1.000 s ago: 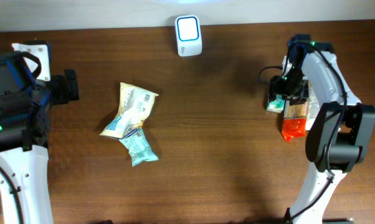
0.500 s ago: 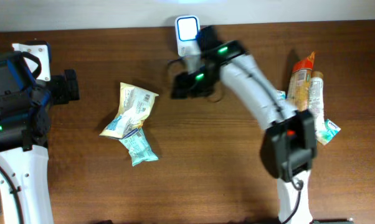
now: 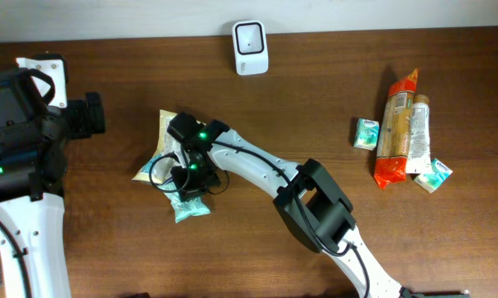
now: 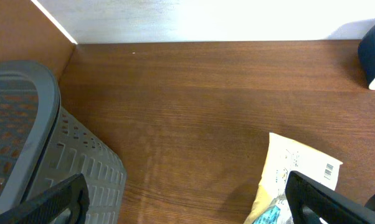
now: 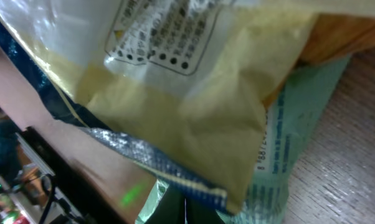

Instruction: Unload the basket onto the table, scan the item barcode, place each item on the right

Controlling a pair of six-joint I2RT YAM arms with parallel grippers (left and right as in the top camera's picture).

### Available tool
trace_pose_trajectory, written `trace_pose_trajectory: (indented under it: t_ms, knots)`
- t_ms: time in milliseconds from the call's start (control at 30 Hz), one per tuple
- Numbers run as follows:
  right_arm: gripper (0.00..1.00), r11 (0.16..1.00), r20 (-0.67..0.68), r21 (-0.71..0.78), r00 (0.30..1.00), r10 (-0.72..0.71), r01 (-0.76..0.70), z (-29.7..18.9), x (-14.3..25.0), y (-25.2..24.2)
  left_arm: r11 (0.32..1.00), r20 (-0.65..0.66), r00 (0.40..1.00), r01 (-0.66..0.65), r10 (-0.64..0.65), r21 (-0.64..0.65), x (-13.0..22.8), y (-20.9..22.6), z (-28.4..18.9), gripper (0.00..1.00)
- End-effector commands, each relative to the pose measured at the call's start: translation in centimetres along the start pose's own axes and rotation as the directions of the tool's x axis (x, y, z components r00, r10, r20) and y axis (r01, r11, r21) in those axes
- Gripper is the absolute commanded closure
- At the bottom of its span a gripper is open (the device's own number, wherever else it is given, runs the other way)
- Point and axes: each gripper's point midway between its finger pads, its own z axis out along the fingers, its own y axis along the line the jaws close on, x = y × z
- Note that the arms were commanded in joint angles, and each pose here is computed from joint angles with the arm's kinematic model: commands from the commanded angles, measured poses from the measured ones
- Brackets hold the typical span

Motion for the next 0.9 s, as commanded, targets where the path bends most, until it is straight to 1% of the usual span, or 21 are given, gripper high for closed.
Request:
trace_pose_trajectory:
  t_ms: [0, 67, 133, 200, 233, 300, 333, 367, 467, 500, 533, 567, 600, 633, 667, 700, 733, 767, 800, 833, 867]
  knots:
    - [0.96, 0.994, -0.055, 0.065, 0.994, 0.092, -0.088, 0.5, 0.9, -3.1, 1.000, 0.014, 1.000, -0.010, 0.010, 0.005, -0.4, 0.1, -0.2, 0.01]
    - [0.96, 0.981, -0.067, 0.155, 0.990, 0.125, -0.114, -0.4, 1.5, -5.6, 1.000, 0.014, 1.000, -0.010, 0.010, 0.005, -0.4, 0.1, -0.2, 0.01]
    - [0.94, 0.977, -0.093, 0.180, 0.987, 0.128, -0.110, -1.8, 1.8, -7.7, 1.000, 0.014, 1.000, -0.010, 0.010, 0.005, -0.4, 0.1, -0.2, 0.01]
    - [0.91, 0.968, -0.092, 0.220, 0.986, 0.141, -0.117, -3.0, 1.8, -9.7, 1.000, 0.014, 1.000, -0.010, 0.010, 0.005, -0.4, 0.1, -0.2, 0.01]
    - [0.88, 0.969, -0.086, 0.222, 0.987, 0.134, -0.112, -3.9, 1.4, -10.9, 1.000, 0.014, 1.000, -0.010, 0.010, 0.005, -0.4, 0.1, -0.2, 0.01]
    - [0.87, 0.960, -0.059, 0.262, 0.991, 0.123, -0.104, -5.6, 0.5, -12.9, 1.000, 0.014, 1.000, -0.010, 0.010, 0.005, -0.4, 0.1, -0.2, 0.01]
    - [0.85, 0.961, -0.048, 0.271, 0.996, 0.070, -0.054, -7.3, -0.3, -13.9, 1.000, 0.014, 1.000, -0.010, 0.010, 0.005, -0.4, 0.1, -0.2, 0.01]
    - [0.83, 0.964, -0.041, 0.267, 0.999, 0.007, 0.005, -8.8, -1.0, -14.3, 1.000, 0.014, 1.000, -0.010, 0.010, 0.005, -0.4, 0.1, -0.2, 0.01]
    - [0.75, 0.956, 0.025, 0.292, 0.999, -0.027, 0.018, -13.0, -2.7, -13.8, 1.000, 0.014, 1.000, -0.010, 0.010, 0.005, -0.4, 0.1, -0.2, 0.01]
    - [0.71, 0.956, 0.037, 0.292, 0.999, -0.034, 0.022, -13.8, -2.9, -13.2, 1.000, 0.014, 1.000, -0.010, 0.010, 0.005, -0.4, 0.1, -0.2, 0.01]
    - [0.69, 0.956, 0.035, 0.292, 0.999, -0.032, 0.020, -14.3, -2.7, -12.9, 1.000, 0.014, 1.000, -0.010, 0.010, 0.005, -0.4, 0.1, -0.2, 0.01]
    - [0.65, 0.956, 0.014, 0.293, 1.000, 0.005, -0.009, -14.4, -2.0, -12.9, 1.000, 0.014, 1.000, -0.010, 0.010, 0.005, -0.4, 0.1, -0.2, 0.01]
    - [0.54, 0.954, -0.006, 0.296, 0.998, 0.057, -0.053, -14.4, -1.1, -13.0, 1.000, 0.014, 1.000, -0.010, 0.010, 0.005, -0.4, 0.1, -0.2, 0.01]
    - [0.37, 0.949, -0.018, 0.300, 0.994, 0.111, -0.100, -14.5, -0.4, -13.3, 1.000, 0.014, 1.000, -0.010, 0.010, 0.005, -0.4, 0.1, -0.2, 0.01]
    - [0.25, 0.938, -0.047, 0.306, 0.982, 0.183, -0.160, -14.6, 0.7, -14.2, 1.000, 0.014, 1.000, -0.010, 0.010, 0.005, -0.4, 0.1, -0.2, 0.01]
    - [0.20, 0.933, -0.063, 0.307, 0.974, 0.215, -0.187, -14.6, 1.3, -15.1, 1.000, 0.014, 1.000, -0.010, 0.010, 0.005, -0.4, 0.1, -0.2, 0.01]
    - [0.20, 0.932, -0.078, 0.293, 0.967, 0.244, -0.212, -14.5, 1.7, -15.8, 1.000, 0.014, 1.000, -0.010, 0.010, 0.005, -0.4, 0.1, -0.2, 0.01]
    - [0.20, 0.933, -0.112, 0.246, 0.948, 0.297, -0.263, -14.1, 2.6, -16.6, 1.000, 0.014, 1.000, -0.010, 0.010, 0.005, -0.4, 0.1, -0.2, 0.01]
    - [0.20, 0.937, -0.138, 0.205, 0.940, 0.312, -0.281, -13.8, 3.1, -16.6, 1.000, 0.014, 1.000, -0.010, 0.010, 0.005, -0.4, 0.1, -0.2, 0.01]
    - [0.21, 0.949, -0.166, 0.152, 0.939, 0.301, -0.277, -13.3, 3.5, -16.3, 1.000, 0.014, 1.000, -0.010, 0.010, 0.005, -0.4, 0.1, -0.2, 0.01]
    - [0.25, 0.959, -0.188, 0.104, 0.941, 0.281, -0.265, -12.8, 3.8, -16.0, 1.000, 0.014, 1.000, -0.010, 0.010, 0.005, -0.4, 0.1, -0.2, 0.01]
